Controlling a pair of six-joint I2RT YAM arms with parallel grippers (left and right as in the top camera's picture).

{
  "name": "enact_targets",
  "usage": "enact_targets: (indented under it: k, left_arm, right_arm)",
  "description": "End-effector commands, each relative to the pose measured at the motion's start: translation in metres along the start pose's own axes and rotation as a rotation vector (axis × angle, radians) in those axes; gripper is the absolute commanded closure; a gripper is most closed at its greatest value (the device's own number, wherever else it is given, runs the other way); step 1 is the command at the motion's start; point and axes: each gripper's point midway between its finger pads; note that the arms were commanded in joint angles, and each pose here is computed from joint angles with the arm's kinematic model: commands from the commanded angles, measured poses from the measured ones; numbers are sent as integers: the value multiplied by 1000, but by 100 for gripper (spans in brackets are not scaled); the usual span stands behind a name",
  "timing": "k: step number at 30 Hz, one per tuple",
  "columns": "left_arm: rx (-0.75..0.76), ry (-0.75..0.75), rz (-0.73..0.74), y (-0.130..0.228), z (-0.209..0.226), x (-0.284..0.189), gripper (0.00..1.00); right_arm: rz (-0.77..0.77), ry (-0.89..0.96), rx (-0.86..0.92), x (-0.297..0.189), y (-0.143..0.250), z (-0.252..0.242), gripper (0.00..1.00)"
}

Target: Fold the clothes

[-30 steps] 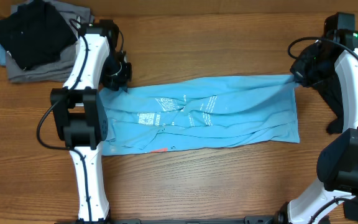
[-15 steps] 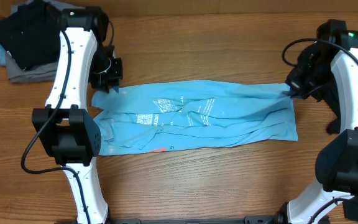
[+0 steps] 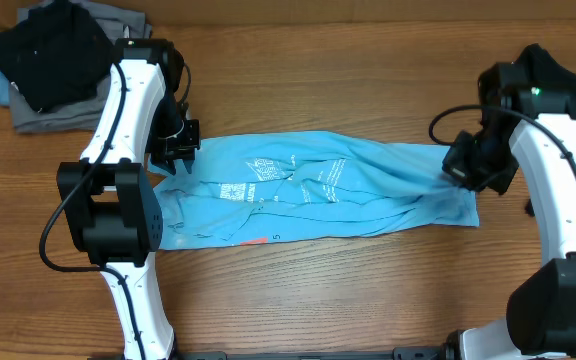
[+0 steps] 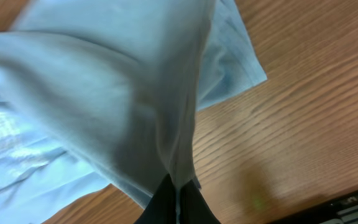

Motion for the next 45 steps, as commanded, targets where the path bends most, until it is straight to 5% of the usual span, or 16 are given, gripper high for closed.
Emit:
enact_targets:
  k: [1,9,11,13,15,16,25,37,45]
  left_arm:
    - [-19,-12,-2,-1,3,2,62]
    - [-19,-10,-10,-3,3,2,58]
    - [-18,-7,-30,-8,2,2,54]
    - [-15,2,-70,-18,0,2,37]
    - [14,29,-121,-30,-5,0,9]
    - [40,60,-161,-40,-11,-1,0]
    - [123,184,-441,-107,-39,-22,0]
    - [189,104,-293,-105,-54,40,0]
    - [234,87,-258,-98,-66,49,16]
  right_arm:
    - [-8,45,45,26,-4,-18,96]
    - [-125,82,295,43,-47,-72,96]
    - [-135,76,341,42,-54,-85,87]
    - [-125,69,373,43,-55,-93,61]
    - [-117,64,388,43,-55,-97,9]
    - [-113,56,385,43,-55,-96,0]
    - [-43,-137,240,43,-47,-51,0]
    - [-53,-143,192,43,-44,-36,0]
    - [-53,-143,192,43,-44,-36,0]
Point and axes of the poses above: each gripper's point midway between its finger pads, its own x axis out along the fingers, its own z axis along the line the jaws close on, y = z × x, and after that the axes turned 2 degrees about x, right-handed
